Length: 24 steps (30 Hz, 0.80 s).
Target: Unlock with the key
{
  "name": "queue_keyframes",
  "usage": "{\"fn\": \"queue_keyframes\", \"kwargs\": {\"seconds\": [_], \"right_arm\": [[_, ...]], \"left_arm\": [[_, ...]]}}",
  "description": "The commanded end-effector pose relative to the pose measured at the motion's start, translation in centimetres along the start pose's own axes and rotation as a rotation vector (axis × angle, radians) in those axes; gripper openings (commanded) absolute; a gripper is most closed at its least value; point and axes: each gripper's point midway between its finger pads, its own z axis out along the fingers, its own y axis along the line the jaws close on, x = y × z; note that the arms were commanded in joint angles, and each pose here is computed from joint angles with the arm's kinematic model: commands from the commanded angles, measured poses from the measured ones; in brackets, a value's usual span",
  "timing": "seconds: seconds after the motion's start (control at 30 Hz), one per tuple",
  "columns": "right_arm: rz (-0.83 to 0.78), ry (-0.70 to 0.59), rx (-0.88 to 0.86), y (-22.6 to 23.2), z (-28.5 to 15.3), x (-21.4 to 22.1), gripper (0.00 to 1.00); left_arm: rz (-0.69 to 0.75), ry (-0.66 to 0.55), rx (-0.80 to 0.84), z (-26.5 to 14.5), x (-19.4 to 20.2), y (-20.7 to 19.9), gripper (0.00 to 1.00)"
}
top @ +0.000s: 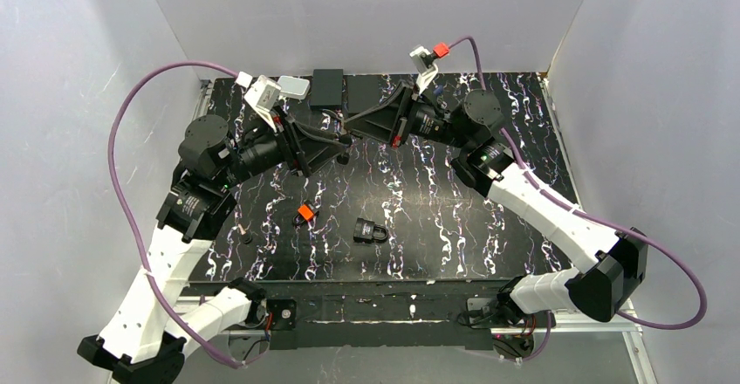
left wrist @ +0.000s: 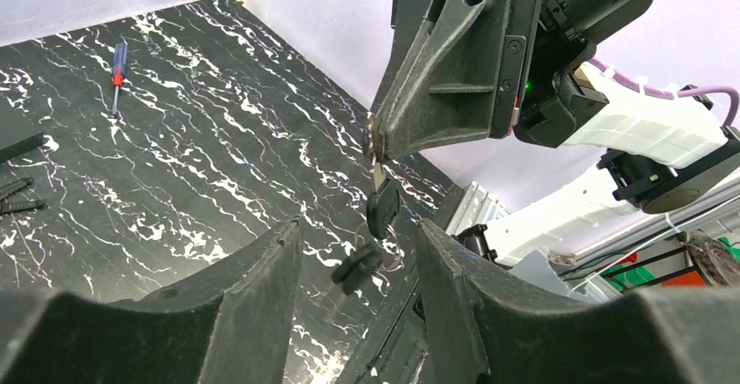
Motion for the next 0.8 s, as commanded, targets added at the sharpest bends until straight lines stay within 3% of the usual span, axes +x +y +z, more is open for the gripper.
{"fn": "queue_keyframes", "kwargs": {"seconds": [0.0,0.37,0.5,0.6,0.7,0.77], "right_arm": [[-0.071,-0.035,-0.103,3.7,0.3,-2.1,0.01],[-0.087,0.009,-0.117,4.1,0.0,-1.5,0.01],[-0.1,0.013,-0.116,4.3,-0.2,-1.4,0.01],[-0.104,0.01,-0.118,4.6,-0.3,-1.5,0.01],[-0.104,0.005,-0.121,4.8,-0.5,-1.6,0.01],[-0.103,0.0,-0.121,5.0,-0.5,-1.7,0.01]], "left_arm": [[0.027,-0.039,0.05,-0.3,-1.7,-1.6,0.46],[-0.013,-0.071,0.073,0.0,-2.6,-2.1,0.33],[-0.04,-0.066,0.092,0.1,-2.5,-2.5,0.18],[-0.061,-0.069,0.116,0.1,-2.6,-2.9,0.16],[-0.081,-0.073,0.139,0.3,-2.6,-3.2,0.0],[-0.1,-0.075,0.145,0.4,-2.5,-3.2,0.0]]}}
